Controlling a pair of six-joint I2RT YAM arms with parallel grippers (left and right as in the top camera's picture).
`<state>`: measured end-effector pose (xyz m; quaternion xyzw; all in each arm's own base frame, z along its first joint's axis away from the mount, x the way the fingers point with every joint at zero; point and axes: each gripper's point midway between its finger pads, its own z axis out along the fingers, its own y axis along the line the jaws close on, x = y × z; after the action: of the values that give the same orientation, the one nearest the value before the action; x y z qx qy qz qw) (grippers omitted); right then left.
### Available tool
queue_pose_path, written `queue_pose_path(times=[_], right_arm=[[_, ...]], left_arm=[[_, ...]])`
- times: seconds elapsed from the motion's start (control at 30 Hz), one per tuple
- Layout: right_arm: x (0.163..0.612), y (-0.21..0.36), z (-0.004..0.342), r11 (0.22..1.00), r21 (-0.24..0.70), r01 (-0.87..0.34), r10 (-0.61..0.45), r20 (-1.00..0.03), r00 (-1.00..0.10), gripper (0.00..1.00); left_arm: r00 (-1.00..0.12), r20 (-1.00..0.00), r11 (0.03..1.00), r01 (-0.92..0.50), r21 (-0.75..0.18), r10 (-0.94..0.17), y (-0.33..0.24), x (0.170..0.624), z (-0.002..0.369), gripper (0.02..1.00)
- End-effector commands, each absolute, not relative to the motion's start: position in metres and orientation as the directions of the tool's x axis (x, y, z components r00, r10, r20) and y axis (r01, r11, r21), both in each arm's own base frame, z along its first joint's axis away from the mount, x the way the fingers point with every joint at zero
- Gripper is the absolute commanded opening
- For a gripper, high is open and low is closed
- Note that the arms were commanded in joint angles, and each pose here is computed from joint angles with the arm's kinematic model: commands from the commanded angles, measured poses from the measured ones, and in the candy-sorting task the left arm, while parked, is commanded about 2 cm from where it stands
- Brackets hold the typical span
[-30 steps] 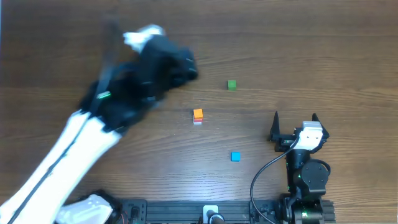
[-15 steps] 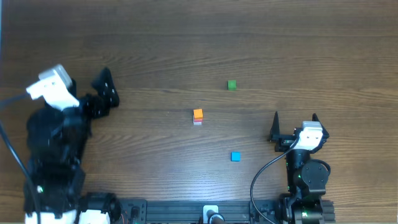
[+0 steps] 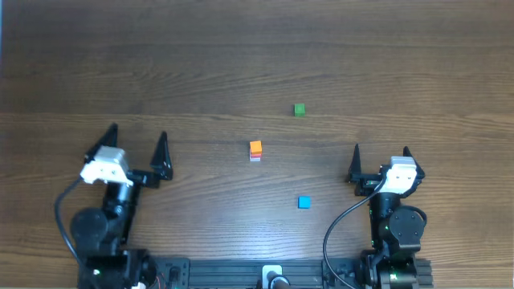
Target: Stack Cubes
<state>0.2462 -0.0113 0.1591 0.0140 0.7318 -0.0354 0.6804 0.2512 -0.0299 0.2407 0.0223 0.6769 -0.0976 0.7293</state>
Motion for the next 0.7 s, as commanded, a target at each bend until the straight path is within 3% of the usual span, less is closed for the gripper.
queue_pose_path(times=[0.03,0.23,0.57,0.7], right_arm=[[0.246,-0.012,0.157,0.997,-0.033,0.067,-0.028,-0.997,-0.076,0.991],[0.246,-0.012,0.157,0.997,-0.033,0.067,-0.028,-0.997,-0.076,0.993],[0.246,-0.012,0.157,0.997,-0.033,0.067,-0.028,-0.997,-0.076,0.991],[0.246,-0.012,0.157,0.997,-0.033,0.067,-0.028,-0.997,-0.076,0.991]], left_arm=[[0.100,-0.994,0.983,0.179,-0.036,-0.054,-0.029,0.245,0.222,0.998],[0.089,-0.995,0.986,0.161,-0.038,-0.053,-0.025,0.244,0.201,0.998],[-0.069,-0.996,0.986,0.151,-0.067,-0.057,-0.025,0.244,0.160,1.000],[-0.066,-0.996,0.986,0.152,-0.067,-0.057,-0.025,0.244,0.161,0.998]])
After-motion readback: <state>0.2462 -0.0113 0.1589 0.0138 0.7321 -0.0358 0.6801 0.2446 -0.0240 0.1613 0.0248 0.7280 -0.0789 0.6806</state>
